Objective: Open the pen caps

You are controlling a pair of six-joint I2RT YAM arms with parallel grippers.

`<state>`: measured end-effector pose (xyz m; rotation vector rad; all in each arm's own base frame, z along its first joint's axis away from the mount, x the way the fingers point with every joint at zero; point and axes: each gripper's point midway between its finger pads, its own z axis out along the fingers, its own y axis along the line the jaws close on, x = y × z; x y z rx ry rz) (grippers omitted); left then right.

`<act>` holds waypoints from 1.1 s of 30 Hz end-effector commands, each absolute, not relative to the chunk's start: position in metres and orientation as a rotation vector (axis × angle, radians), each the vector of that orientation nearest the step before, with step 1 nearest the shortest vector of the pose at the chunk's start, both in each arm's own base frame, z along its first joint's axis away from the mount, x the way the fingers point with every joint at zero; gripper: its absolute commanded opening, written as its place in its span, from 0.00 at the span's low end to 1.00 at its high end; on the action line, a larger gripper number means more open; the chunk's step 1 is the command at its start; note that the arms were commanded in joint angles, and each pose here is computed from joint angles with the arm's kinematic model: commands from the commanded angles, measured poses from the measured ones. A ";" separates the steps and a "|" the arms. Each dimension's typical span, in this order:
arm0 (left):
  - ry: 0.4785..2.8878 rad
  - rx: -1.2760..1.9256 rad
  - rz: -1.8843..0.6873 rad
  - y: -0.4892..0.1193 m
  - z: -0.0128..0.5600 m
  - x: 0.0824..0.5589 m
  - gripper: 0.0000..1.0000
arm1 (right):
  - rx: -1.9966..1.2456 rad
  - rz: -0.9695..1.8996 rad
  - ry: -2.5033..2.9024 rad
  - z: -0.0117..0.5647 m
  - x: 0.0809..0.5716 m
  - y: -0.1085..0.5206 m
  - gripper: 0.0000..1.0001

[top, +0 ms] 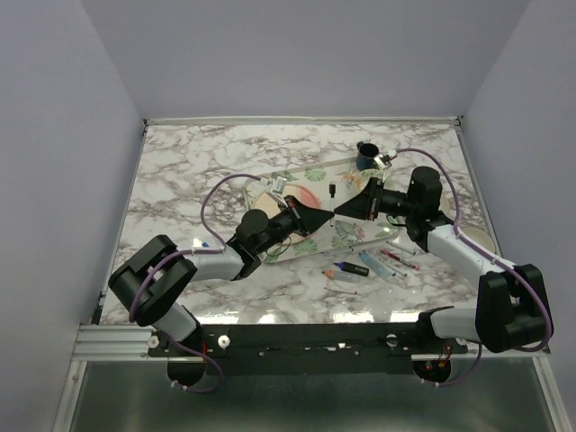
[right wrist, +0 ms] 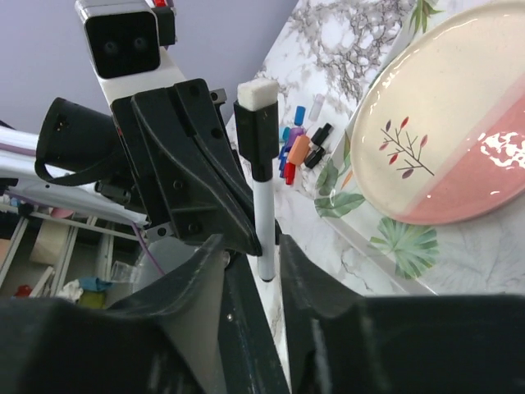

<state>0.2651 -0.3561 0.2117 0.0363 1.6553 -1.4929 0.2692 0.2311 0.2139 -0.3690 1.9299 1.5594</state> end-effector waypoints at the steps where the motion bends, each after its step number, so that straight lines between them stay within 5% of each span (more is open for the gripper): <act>1: 1.574 0.032 -1.520 -0.367 0.233 0.267 0.00 | -0.357 1.555 1.885 0.218 0.273 0.235 0.37; 14: 1.582 0.080 -1.566 -0.387 0.233 0.258 0.00 | -0.347 1.547 1.916 0.210 0.277 0.235 0.35; 19: 1.574 0.097 -1.590 -0.392 0.234 0.254 0.00 | -0.358 1.558 1.913 0.211 0.277 0.236 0.16; 26: 1.573 0.103 -1.612 -0.395 0.232 0.252 0.00 | -0.346 1.564 1.919 0.211 0.277 0.236 0.32; 33: 1.576 0.118 -1.633 -0.399 0.233 0.250 0.00 | -0.367 1.575 1.918 0.211 0.275 0.237 0.29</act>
